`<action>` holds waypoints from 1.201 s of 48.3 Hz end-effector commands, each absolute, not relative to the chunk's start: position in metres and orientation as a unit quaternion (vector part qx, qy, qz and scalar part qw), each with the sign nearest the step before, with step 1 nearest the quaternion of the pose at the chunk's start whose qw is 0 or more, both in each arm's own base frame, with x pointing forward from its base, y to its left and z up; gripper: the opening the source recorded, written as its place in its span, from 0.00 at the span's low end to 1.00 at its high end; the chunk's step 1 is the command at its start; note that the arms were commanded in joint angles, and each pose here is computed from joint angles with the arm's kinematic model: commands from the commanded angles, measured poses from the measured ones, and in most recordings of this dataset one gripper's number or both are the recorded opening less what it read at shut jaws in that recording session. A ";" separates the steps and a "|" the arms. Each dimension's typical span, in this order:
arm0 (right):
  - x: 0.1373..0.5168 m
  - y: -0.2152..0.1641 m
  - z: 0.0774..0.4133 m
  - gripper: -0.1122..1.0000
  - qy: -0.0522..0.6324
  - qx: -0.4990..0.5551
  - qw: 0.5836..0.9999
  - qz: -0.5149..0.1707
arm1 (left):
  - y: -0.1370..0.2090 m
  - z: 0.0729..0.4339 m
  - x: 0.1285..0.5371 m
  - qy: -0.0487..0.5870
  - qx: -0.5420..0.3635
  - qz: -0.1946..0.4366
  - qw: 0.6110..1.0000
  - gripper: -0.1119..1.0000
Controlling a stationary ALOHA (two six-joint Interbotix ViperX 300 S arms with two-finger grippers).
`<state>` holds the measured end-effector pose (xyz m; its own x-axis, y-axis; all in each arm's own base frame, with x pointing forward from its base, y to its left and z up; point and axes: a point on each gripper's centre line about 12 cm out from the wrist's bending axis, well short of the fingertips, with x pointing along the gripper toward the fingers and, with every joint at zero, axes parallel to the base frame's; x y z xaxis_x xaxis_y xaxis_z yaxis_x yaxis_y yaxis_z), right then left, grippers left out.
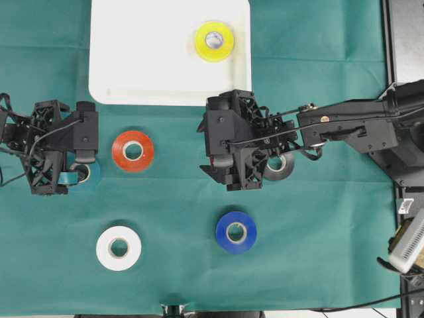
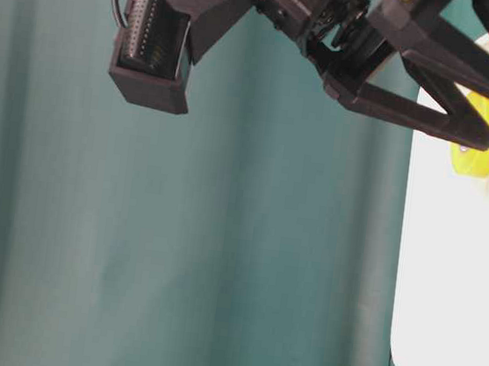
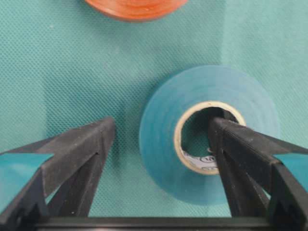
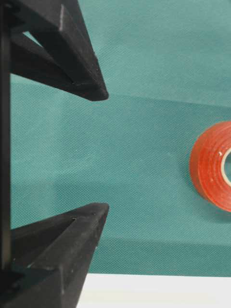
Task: Put the tape alternately from left to right into the white case.
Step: 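Lower the left gripper onto the teal tape roll and grasp it, then lift the teal roll and carry it into the white tray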
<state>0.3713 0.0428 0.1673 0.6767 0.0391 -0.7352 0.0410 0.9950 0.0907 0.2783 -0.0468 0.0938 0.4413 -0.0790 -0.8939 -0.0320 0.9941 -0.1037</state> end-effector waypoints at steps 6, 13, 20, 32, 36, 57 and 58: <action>0.373 0.044 0.180 0.76 0.383 0.051 0.922 0.004 | -0.047 0.098 0.283 0.521 -0.054 -0.014 0.852 0.88; 0.372 0.044 0.180 0.76 0.384 0.051 0.922 0.004 | -0.047 0.099 0.283 0.519 -0.054 -0.015 0.853 0.87; 0.372 0.045 0.180 0.76 0.383 0.051 0.922 0.005 | -0.047 0.100 0.281 0.519 -0.053 -0.015 0.853 0.68; 0.373 0.045 0.180 0.76 0.383 0.052 0.922 0.005 | -0.047 0.111 0.281 0.502 -0.055 -0.018 0.863 0.32; 0.373 0.044 0.180 0.76 0.382 0.052 0.923 0.004 | -0.047 0.112 0.280 0.502 -0.055 -0.019 0.863 0.32; 0.373 0.045 0.181 0.76 0.380 0.053 0.923 0.005 | -0.055 0.133 0.283 0.484 -0.054 -0.032 0.873 0.32; 0.373 0.045 0.181 0.76 0.380 0.053 0.923 0.005 | -0.056 0.137 0.283 0.481 -0.054 -0.034 0.875 0.32</action>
<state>0.3711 0.0435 0.1669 0.6798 0.0421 -0.7322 0.0390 0.9949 0.0933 0.2762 -0.0500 0.1151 0.4802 -0.0921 -0.8723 -0.0159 0.9934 -0.1136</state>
